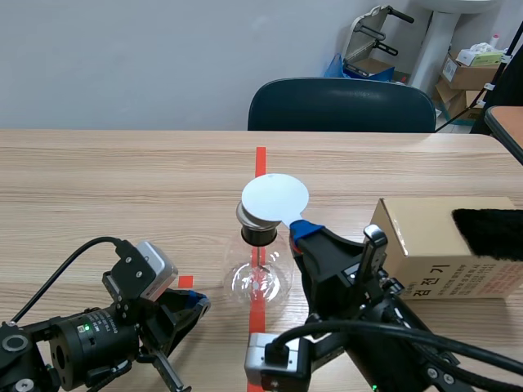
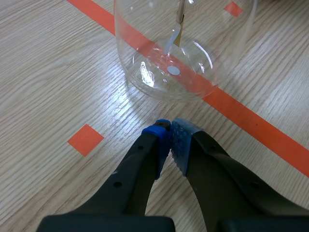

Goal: Do the electroscope experiment

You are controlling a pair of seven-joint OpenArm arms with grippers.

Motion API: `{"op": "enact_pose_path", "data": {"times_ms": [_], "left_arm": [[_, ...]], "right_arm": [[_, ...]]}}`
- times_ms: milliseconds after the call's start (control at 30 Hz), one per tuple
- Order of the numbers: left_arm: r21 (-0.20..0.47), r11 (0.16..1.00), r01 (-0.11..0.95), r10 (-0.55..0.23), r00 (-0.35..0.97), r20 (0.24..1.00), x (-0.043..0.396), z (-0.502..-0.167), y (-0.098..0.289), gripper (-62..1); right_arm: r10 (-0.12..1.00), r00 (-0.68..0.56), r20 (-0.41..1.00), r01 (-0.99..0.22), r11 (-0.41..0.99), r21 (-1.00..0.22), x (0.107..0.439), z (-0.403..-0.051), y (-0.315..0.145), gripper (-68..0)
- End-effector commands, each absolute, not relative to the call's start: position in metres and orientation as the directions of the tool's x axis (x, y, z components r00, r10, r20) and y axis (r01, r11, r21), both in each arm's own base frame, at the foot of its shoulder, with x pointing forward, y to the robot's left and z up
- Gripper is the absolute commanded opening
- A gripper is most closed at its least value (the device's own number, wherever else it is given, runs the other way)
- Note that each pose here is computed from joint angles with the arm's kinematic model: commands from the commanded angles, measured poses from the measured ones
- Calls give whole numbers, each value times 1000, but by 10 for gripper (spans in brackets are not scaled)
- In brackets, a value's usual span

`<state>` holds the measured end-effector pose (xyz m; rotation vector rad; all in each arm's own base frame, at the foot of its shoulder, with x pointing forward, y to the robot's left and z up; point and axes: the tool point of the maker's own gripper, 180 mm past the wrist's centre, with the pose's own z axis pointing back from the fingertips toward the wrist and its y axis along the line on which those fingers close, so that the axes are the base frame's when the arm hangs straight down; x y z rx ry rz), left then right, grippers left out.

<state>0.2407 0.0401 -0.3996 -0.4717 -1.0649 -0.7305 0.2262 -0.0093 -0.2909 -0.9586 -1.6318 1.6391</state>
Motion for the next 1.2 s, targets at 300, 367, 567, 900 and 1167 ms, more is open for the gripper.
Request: {"op": "enact_pose_path", "data": {"times_ms": [300,367,567,900,1167], "left_arm": [[-11,677,735,-288,279,916,243,-394,36,-569],[-11,677,735,-288,279,916,243,-394,36,-569],[-11,677,735,-288,279,916,243,-394,36,-569],[-11,677,735,-288,279,916,243,-395,36,-569],[-11,677,735,-288,279,916,243,-395,36,-569]], "right_arm": [[968,-247,-50,92,-28,-995,251,-277,-63,-666],[981,-189,-45,91,-28,-995,253,-276,-73,-666],[999,-37,-31,91,-28,-995,256,-275,-101,-666],[999,49,-24,91,-28,-995,256,-275,-116,-666],[997,65,-40,66,-45,-997,256,-279,-119,-666]]}}
